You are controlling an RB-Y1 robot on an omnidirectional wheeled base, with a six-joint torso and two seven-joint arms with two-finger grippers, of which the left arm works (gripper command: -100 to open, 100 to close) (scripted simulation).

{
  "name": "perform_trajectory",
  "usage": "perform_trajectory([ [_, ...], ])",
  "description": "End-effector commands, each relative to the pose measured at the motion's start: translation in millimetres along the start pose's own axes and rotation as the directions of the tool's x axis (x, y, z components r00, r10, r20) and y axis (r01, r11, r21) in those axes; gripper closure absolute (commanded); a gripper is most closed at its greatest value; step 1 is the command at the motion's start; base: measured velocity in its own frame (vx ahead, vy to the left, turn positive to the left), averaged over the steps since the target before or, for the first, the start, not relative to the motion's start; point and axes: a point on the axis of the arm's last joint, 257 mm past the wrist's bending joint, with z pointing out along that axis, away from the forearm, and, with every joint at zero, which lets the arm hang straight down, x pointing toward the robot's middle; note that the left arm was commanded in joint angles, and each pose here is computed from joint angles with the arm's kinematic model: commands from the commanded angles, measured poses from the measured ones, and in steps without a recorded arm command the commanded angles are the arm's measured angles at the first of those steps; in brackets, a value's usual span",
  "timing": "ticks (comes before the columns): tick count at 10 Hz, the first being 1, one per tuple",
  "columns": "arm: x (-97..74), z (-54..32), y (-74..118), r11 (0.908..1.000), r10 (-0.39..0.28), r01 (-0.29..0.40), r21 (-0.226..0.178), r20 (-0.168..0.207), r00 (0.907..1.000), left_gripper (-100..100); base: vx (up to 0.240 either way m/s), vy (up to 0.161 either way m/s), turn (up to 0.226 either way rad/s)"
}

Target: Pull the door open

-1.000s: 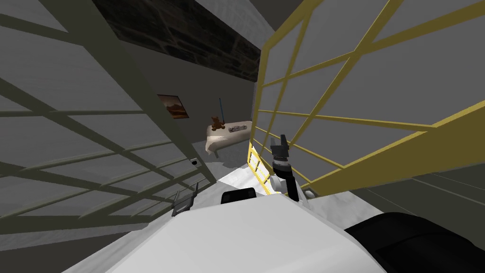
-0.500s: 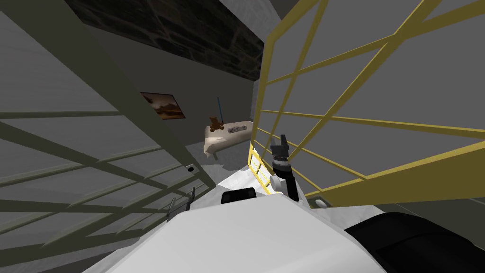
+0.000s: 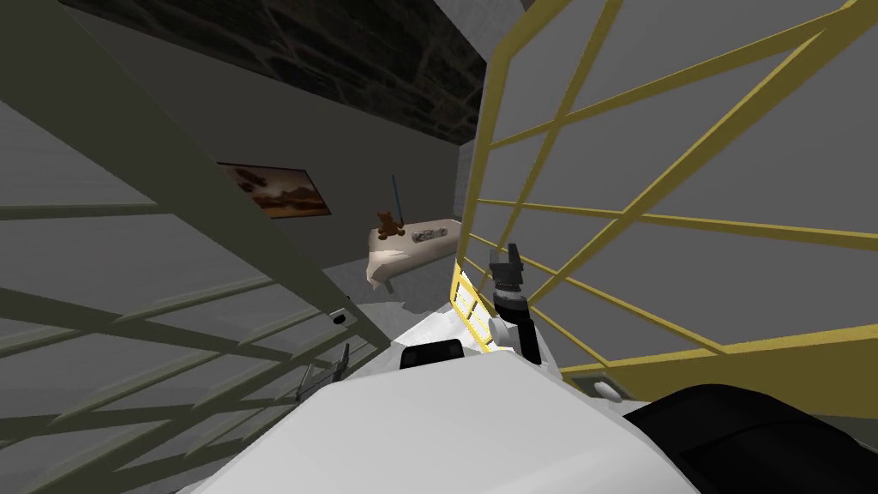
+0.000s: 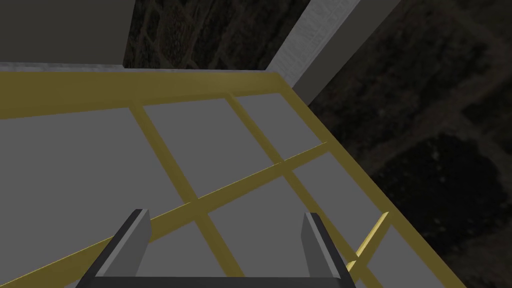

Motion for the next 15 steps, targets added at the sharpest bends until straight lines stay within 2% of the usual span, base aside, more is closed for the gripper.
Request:
perform_trajectory([
  [1, -0.8, 7.8, -1.4, 1.0000, -0.001, 0.001, 0.000, 0.002, 1.0000, -100, 0.161, 0.066, -0.004],
  [6, -2.7, 38.7, -13.3, 1.0000, -0.001, 0.001, 0.003, 0.006, 1.0000, -100, 0.190, 0.082, -0.006],
  [7, -2.5, 35.4, -10.9, 1.0000, 0.000, 0.000, 0.002, 0.005, 1.0000, -100, 0.078, 0.025, 0.019],
  [8, -2.5, 35.4, -10.9, 1.0000, 0.000, 0.000, 0.002, 0.005, 1.0000, 100, -0.019, -0.010, 0.006],
  [13, -2.5, 35.4, -10.9, 1.0000, 0.000, 0.000, 0.002, 0.005, 1.0000, 100, -0.013, -0.004, -0.007],
  [14, -3.5, 32.1, -5.8, 0.9998, -0.001, 0.001, -0.021, 0.008, 1.0000, 100, -0.102, 0.007, -0.069],
  [15, -3.4, 31.2, -4.6, 0.9996, -0.001, 0.001, -0.028, 0.008, 1.0000, 100, -0.174, 0.011, -0.067],
])
